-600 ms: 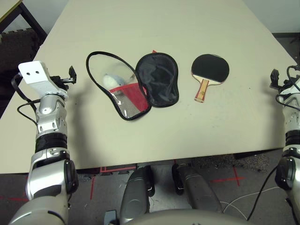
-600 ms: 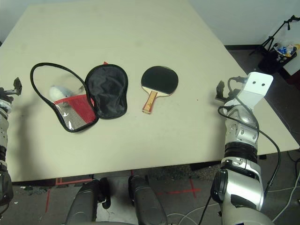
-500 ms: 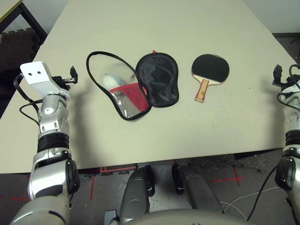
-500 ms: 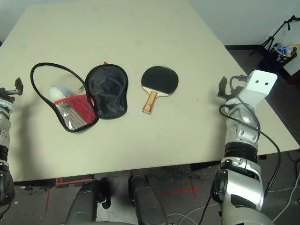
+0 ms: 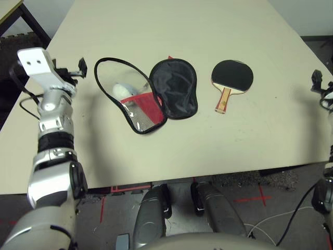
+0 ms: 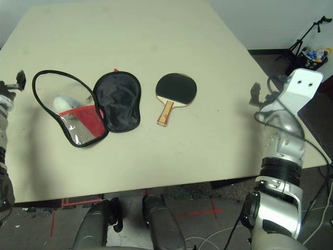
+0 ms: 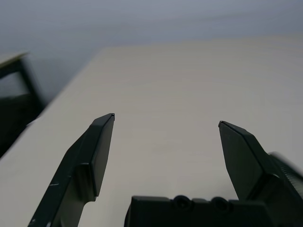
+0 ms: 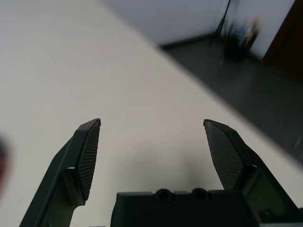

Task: Store the ping-pong paddle in its case and zip it.

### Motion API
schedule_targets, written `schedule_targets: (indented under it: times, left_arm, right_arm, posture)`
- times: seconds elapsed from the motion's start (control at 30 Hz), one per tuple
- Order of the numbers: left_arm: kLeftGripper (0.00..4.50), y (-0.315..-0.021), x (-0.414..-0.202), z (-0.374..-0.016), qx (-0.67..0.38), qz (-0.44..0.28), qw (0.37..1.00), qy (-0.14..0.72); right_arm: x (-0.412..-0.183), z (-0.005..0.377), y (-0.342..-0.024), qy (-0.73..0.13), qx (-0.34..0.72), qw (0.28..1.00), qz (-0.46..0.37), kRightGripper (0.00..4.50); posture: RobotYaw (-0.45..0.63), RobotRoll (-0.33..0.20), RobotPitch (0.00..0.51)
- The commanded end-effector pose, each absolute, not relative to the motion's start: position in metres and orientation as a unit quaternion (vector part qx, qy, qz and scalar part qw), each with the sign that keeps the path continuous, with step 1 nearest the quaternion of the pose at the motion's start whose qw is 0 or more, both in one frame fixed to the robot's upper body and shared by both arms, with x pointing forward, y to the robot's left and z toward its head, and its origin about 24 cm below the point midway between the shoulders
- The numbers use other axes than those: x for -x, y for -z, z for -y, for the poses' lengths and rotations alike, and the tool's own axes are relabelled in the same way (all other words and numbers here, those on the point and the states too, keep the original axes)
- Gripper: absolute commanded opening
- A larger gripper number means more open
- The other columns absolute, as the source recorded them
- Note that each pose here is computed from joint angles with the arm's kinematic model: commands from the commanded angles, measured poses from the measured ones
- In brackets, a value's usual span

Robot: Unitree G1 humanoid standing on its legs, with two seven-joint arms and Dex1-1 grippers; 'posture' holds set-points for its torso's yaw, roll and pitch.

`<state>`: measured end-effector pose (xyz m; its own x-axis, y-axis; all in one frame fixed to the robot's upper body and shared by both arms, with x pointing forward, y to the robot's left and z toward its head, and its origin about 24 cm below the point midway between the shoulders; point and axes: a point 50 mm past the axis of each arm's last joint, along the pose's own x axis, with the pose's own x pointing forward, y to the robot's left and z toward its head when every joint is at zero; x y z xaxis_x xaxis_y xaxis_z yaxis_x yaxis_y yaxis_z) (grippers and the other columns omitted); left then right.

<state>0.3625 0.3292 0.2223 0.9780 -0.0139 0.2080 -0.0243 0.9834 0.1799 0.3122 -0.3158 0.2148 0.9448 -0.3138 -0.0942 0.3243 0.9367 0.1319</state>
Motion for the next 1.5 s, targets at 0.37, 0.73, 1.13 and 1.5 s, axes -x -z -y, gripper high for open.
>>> schedule_targets:
  times: [0.37,0.73,1.13,1.5]
  left_arm:
    - [4.48,-0.22,-0.383,-0.239,-0.154,-0.013,0.928,0.339]
    - [4.48,-0.208,-0.382,-0.18,-0.159,-0.013,0.878,0.451]
    - [4.48,-0.214,-0.373,-0.146,-0.127,0.023,0.87,0.476]
    - [4.5,-0.212,-0.359,-0.144,-0.12,0.018,0.873,0.473]
  right_arm:
    - [-0.318,0.171,-0.2,0.04,-0.161,0.947,-0.276,4.5]
    - [-0.339,0.11,-0.216,-0.02,-0.101,0.916,-0.389,4.5]
    - [-0.344,0.103,-0.207,-0.033,-0.027,0.881,-0.47,4.5]
    - [-0.352,0.103,-0.195,-0.023,-0.004,0.864,-0.502,3.33]
  posture:
    - [-0.34,0.0,0.194]
    - [-0.32,0.0,0.197]
    - [-0.27,0.0,0.218]
    - [-0.22,0.0,0.227]
